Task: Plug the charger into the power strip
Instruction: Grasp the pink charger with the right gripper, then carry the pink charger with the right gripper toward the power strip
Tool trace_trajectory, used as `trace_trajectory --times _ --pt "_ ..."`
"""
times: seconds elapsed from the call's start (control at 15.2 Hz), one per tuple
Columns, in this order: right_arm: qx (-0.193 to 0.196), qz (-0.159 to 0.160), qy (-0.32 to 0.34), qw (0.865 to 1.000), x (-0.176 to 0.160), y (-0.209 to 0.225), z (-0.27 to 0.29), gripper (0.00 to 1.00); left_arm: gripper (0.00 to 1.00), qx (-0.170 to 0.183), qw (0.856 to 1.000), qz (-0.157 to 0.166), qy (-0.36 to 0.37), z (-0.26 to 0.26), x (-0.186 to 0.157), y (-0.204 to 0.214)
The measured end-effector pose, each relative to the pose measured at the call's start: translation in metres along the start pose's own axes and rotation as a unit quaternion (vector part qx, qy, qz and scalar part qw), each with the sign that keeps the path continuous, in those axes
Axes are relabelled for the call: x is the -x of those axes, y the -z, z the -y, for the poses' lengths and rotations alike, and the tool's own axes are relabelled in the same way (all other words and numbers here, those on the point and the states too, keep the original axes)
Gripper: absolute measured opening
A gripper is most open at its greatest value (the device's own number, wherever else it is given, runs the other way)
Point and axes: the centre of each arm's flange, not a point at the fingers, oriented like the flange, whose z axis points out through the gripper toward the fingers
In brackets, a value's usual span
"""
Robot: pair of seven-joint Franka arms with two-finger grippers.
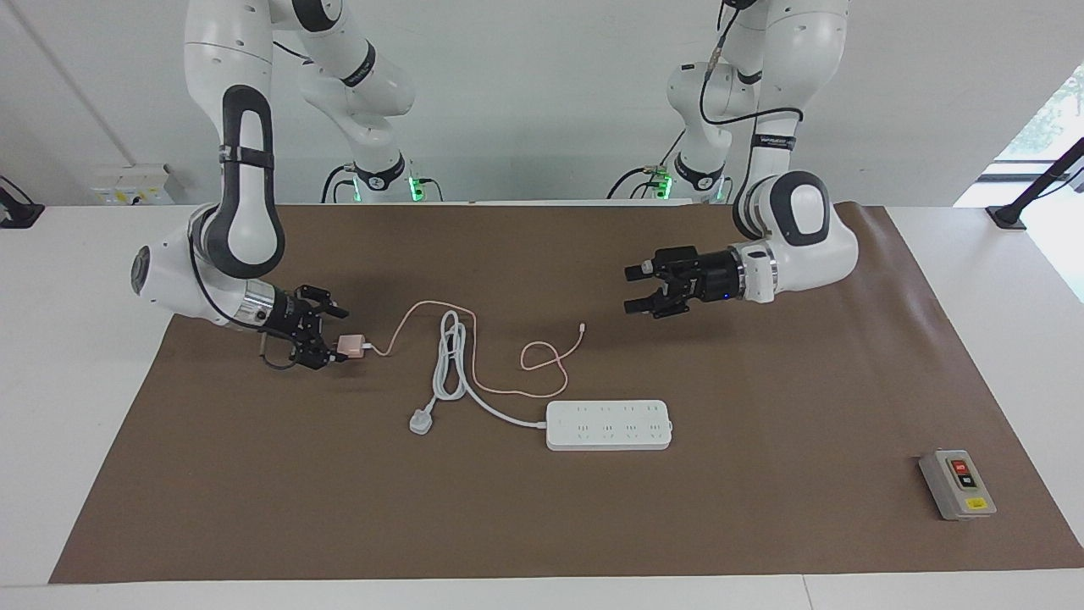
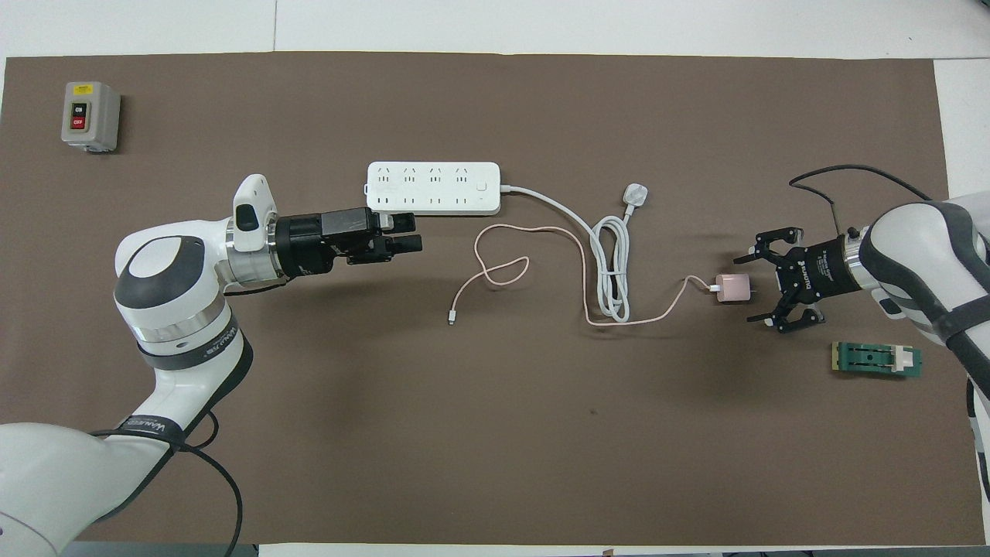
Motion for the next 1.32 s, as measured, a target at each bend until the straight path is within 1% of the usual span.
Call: trace_trajectory --times 0.2,0.26,0.33,0.4,0.53,0.73,0.92,1.12,1.32 --pt "-0.001 -0.002 0.001 1.0 -0.002 -0.002 -0.002 1.0 1.0 0.002 1.0 0.009 -0.003 -0.004 0.004 -0.012" --pt "-0.001 -0.002 0.001 1.0 -0.002 -0.002 -0.002 0.94 1.0 0.003 1.0 0.008 -0.004 -0.005 0.003 -0.011" --pt "-0.001 -0.002 0.001 1.0 -0.002 -0.002 -0.002 0.84 1.0 0.003 1.0 0.008 -0.004 -0.005 0.003 -0.011" --pt "-0.001 -0.002 0.001 1.0 -0.002 -0.002 -0.002 0.68 1.0 0.004 1.0 0.008 -0.004 -0.005 0.003 -0.01" --pt "-0.002 -0.002 0.002 1.0 -0.002 -0.002 -0.001 0.48 1.0 0.007 1.0 0.012 -0.005 -0.007 0.003 -0.011" --pt "-0.003 0.0 0.004 1.0 0.001 0.0 0.001 0.47 1.0 0.008 1.0 0.011 -0.023 -0.008 0.002 -0.009" --pt "-0.005 0.025 0.003 1.0 0.024 0.014 0.011 0.47 1.0 0.008 0.999 0.008 -0.033 -0.008 0.001 -0.007" --pt "-0.008 0.028 0.007 1.0 0.071 0.038 0.025 0.47 1.0 0.008 0.999 0.007 -0.041 -0.008 0.0 -0.006" --pt "-0.018 0.02 0.006 1.0 0.136 0.057 0.034 0.47 1.0 0.008 0.999 0.007 -0.045 -0.008 0.0 -0.005"
